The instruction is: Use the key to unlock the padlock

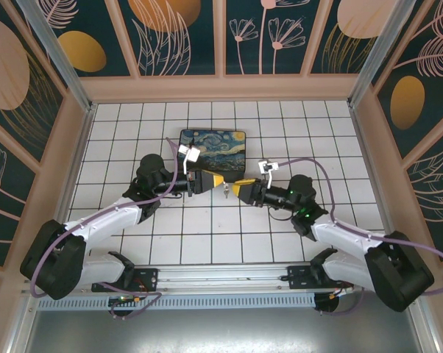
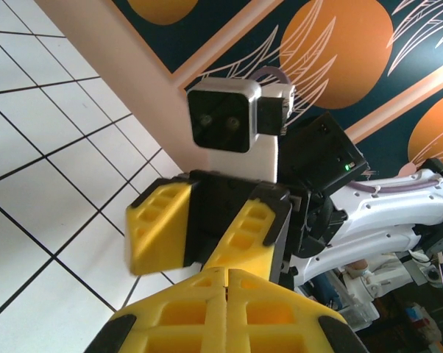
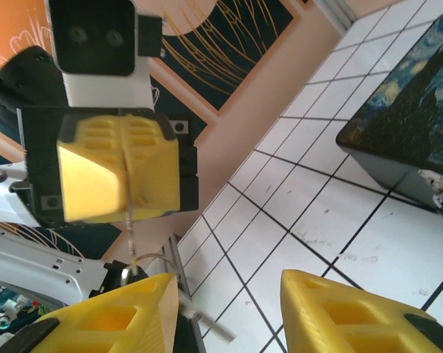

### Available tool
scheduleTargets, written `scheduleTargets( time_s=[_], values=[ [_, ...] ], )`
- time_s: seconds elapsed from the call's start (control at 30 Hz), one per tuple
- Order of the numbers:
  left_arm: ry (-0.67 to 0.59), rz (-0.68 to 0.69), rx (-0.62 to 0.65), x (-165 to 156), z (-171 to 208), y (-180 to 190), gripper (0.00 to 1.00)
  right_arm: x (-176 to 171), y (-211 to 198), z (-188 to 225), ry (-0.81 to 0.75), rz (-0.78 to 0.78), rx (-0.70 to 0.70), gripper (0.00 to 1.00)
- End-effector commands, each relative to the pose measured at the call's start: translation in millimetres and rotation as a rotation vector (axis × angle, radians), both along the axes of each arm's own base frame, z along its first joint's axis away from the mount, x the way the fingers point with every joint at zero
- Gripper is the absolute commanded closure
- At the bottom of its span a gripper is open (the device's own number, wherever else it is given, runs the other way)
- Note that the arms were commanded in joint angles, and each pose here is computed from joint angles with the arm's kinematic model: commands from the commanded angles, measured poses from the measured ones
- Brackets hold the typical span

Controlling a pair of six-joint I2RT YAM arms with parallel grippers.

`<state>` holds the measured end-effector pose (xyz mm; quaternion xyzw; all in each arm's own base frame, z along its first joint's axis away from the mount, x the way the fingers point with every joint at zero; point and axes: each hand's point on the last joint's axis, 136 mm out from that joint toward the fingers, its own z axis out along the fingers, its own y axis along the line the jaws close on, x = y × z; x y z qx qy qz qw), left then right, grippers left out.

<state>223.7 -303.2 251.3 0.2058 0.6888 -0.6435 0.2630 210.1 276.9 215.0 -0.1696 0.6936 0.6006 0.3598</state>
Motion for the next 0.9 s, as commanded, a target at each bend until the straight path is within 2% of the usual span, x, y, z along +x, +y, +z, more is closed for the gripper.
scheduleTargets(
  time_s=[0.0, 0.23, 0.47, 0.87],
  values=[
    [-0.018, 0.006, -0.019, 0, 7, 0, 1.00, -1, 7, 40, -0.090, 0.005, 0.125, 0.59],
    [-0.013, 0.005, -0.017, 1, 5, 0, 1.00, 6, 4, 46, -0.099, -0.048, 0.141, 0.60],
    [-0.007, 0.009, -0.023, 2, 6, 0, 1.00, -2, 13, 55, -0.124, -0.006, 0.164, 0.65],
    [0.003, 0.024, -0.020, 2, 3, 1, 1.00, -8, 8, 63, -0.135, -0.016, 0.206, 0.66]
  ],
)
